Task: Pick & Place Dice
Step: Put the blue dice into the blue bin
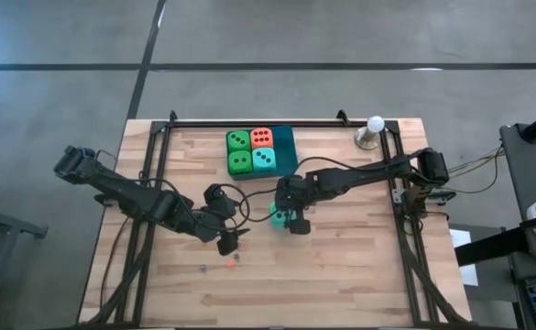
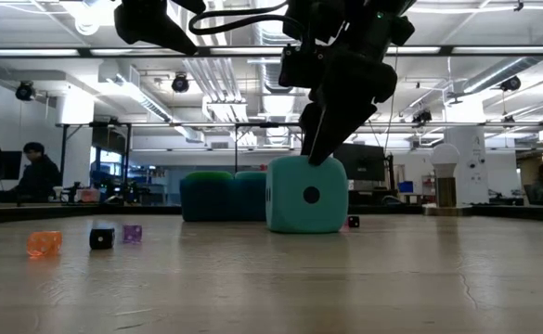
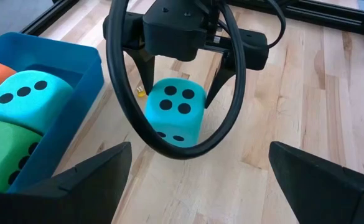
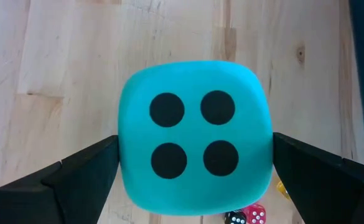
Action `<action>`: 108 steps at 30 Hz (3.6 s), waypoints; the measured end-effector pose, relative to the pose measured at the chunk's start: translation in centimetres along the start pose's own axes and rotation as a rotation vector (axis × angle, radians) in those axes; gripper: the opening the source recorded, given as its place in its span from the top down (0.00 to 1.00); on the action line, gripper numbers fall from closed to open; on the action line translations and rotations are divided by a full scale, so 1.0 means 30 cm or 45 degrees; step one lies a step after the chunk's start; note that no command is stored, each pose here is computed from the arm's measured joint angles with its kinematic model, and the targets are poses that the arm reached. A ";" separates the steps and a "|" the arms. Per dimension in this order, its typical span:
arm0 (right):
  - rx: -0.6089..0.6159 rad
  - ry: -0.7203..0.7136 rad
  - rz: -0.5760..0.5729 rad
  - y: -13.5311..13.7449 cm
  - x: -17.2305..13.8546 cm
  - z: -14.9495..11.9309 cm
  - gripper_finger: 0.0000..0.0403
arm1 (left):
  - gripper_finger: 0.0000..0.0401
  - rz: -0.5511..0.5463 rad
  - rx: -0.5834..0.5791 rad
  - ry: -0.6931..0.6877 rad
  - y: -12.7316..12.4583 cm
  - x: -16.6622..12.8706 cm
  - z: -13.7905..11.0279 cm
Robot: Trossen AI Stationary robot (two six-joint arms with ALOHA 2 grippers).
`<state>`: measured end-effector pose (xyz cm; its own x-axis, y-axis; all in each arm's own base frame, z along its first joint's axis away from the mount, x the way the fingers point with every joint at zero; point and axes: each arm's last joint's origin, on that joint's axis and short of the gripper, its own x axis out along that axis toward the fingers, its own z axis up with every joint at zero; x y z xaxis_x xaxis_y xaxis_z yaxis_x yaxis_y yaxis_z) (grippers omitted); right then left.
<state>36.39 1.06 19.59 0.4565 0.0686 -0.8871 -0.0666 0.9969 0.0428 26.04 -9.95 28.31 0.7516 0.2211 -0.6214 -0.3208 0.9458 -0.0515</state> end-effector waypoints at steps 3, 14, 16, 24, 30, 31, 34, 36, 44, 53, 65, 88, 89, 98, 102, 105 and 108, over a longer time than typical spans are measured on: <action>0.009 0.002 0.000 0.000 0.001 -0.001 0.01 | 0.04 0.000 0.000 0.000 0.000 0.000 0.000; 0.037 0.007 0.015 0.002 0.001 -0.003 0.01 | 0.04 0.000 0.000 0.000 0.000 0.000 0.000; 0.038 0.011 0.034 0.003 0.002 -0.004 0.01 | 0.04 0.000 0.000 0.000 0.000 0.000 0.000; 0.057 0.010 0.039 -0.003 0.002 -0.003 0.01 | 0.05 0.000 0.000 0.000 0.000 0.000 0.000; 0.062 0.011 0.039 -0.003 0.002 -0.003 0.05 | 0.04 0.000 0.000 0.000 0.000 0.000 0.000; 0.063 0.011 0.039 -0.003 0.002 -0.003 0.07 | 0.05 0.000 0.000 0.000 0.000 0.000 0.000; 0.064 0.011 0.037 -0.003 0.002 -0.003 0.10 | 0.05 0.000 0.001 0.000 0.000 0.000 0.000; 0.064 0.011 0.035 -0.003 0.002 -0.003 0.12 | 0.05 0.000 0.000 0.000 0.000 0.000 0.000; 0.063 0.011 0.028 -0.004 0.002 -0.004 0.12 | 0.04 0.000 0.000 0.000 0.000 0.000 0.000; 0.038 0.010 0.026 -0.004 0.002 -0.004 0.12 | 0.04 0.000 0.000 0.000 0.000 0.000 0.000; 0.020 0.010 0.026 -0.004 0.002 -0.003 0.13 | 0.05 0.000 0.001 0.001 0.000 0.000 0.000; -0.031 -0.090 -0.008 -0.038 -0.201 -0.001 0.12 | 0.04 0.000 0.000 0.001 0.000 0.000 0.000; -0.035 -0.097 -0.013 -0.042 -0.217 -0.003 0.12 | 0.04 0.000 0.000 0.001 0.000 0.000 0.000; 0.002 -0.230 -0.095 -0.129 -0.372 -0.024 0.11 | 0.05 0.000 0.001 0.000 0.000 0.000 0.000; 0.048 -0.271 -0.155 -0.188 -0.412 -0.032 0.11 | 0.04 0.000 0.001 0.001 0.000 0.000 0.000; 0.074 -0.300 -0.198 -0.238 -0.439 -0.021 0.11 | 0.03 0.000 0.000 0.001 0.000 0.000 0.000; 0.096 -0.330 -0.235 -0.291 -0.468 -0.001 0.11 | 0.03 0.000 0.000 0.001 0.000 0.000 0.000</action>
<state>30.54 -8.59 31.68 0.6663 -0.1150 -0.7368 0.0993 0.9929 -0.0652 26.04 -9.95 28.30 0.7513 0.2209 -0.6219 -0.3206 0.9458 -0.0513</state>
